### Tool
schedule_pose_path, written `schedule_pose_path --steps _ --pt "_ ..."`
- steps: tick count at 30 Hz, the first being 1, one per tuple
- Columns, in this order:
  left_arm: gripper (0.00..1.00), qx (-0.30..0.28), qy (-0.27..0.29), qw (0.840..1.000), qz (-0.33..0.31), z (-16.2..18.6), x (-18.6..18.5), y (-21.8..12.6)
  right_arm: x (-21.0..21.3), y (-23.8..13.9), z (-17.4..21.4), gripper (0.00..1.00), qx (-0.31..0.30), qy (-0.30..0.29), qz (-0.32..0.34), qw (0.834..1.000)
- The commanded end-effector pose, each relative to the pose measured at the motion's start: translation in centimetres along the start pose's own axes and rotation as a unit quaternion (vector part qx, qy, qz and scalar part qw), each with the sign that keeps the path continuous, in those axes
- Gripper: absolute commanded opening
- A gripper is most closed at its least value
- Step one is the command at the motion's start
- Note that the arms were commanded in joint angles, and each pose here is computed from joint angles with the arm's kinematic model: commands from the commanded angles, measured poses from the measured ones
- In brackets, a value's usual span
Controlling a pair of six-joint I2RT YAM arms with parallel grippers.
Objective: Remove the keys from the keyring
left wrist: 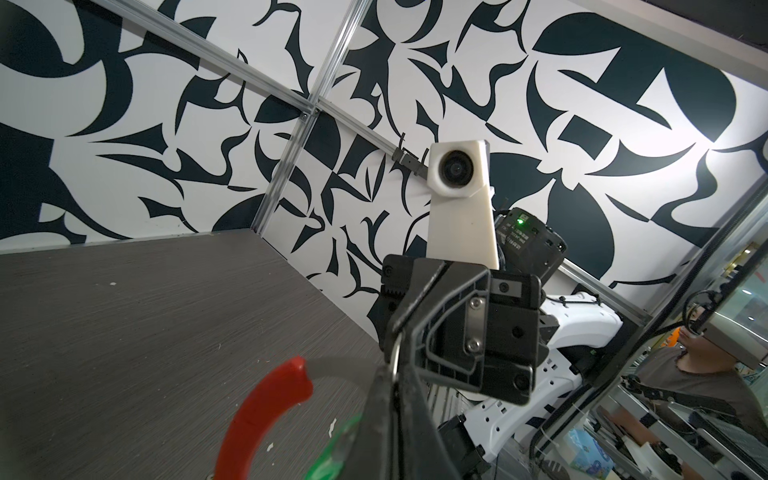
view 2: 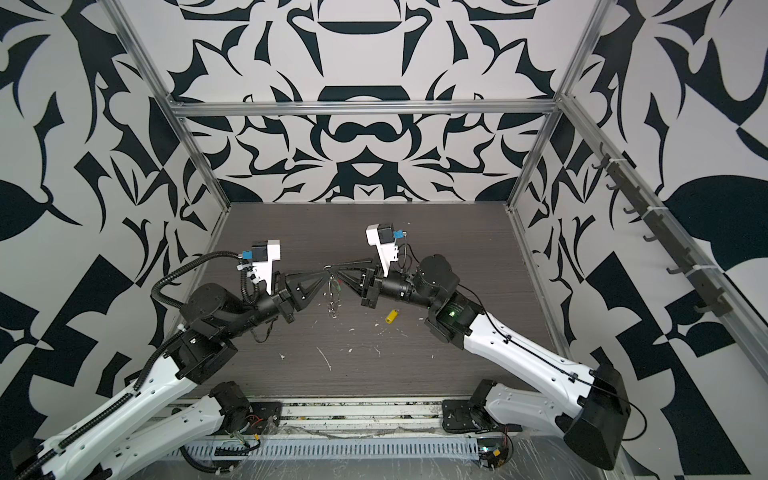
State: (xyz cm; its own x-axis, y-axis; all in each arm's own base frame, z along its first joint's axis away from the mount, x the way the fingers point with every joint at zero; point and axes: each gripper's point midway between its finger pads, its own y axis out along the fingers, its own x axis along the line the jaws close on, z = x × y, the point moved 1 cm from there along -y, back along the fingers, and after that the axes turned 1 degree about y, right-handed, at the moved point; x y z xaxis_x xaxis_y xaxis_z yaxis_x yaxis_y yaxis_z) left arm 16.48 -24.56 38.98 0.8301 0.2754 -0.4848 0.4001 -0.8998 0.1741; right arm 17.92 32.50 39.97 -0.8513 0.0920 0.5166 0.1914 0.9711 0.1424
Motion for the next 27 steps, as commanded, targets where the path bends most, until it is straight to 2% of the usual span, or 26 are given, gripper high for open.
schedule_pose_path --steps 1,4,9,14,19,27 --pt "0.38 -0.004 0.016 1.0 -0.005 -0.7 -0.6 -0.8 2.9 -0.9 -2.2 0.0 0.007 -0.052 -0.009 0.999" --pt "0.37 0.015 0.035 0.999 -0.005 -0.5 -1.3 -1.8 3.7 -1.2 -1.7 0.0 0.054 -0.079 -0.021 0.995" --pt "0.27 0.077 0.045 0.996 0.016 0.4 -2.8 -2.4 4.0 -1.5 -0.9 0.0 0.131 -0.09 -0.055 0.986" --pt "0.26 0.109 0.043 0.993 0.029 0.8 -3.6 -2.6 4.6 -1.9 -0.4 0.0 0.183 -0.108 -0.081 0.974" --pt "0.29 0.133 0.042 0.989 0.055 1.1 -4.5 -2.4 4.9 -2.2 -0.1 0.0 0.217 -0.121 -0.09 0.964" --pt "0.27 0.151 0.039 0.986 0.061 1.5 -4.4 -1.9 5.1 -2.5 0.1 0.0 0.236 -0.124 -0.095 0.959"
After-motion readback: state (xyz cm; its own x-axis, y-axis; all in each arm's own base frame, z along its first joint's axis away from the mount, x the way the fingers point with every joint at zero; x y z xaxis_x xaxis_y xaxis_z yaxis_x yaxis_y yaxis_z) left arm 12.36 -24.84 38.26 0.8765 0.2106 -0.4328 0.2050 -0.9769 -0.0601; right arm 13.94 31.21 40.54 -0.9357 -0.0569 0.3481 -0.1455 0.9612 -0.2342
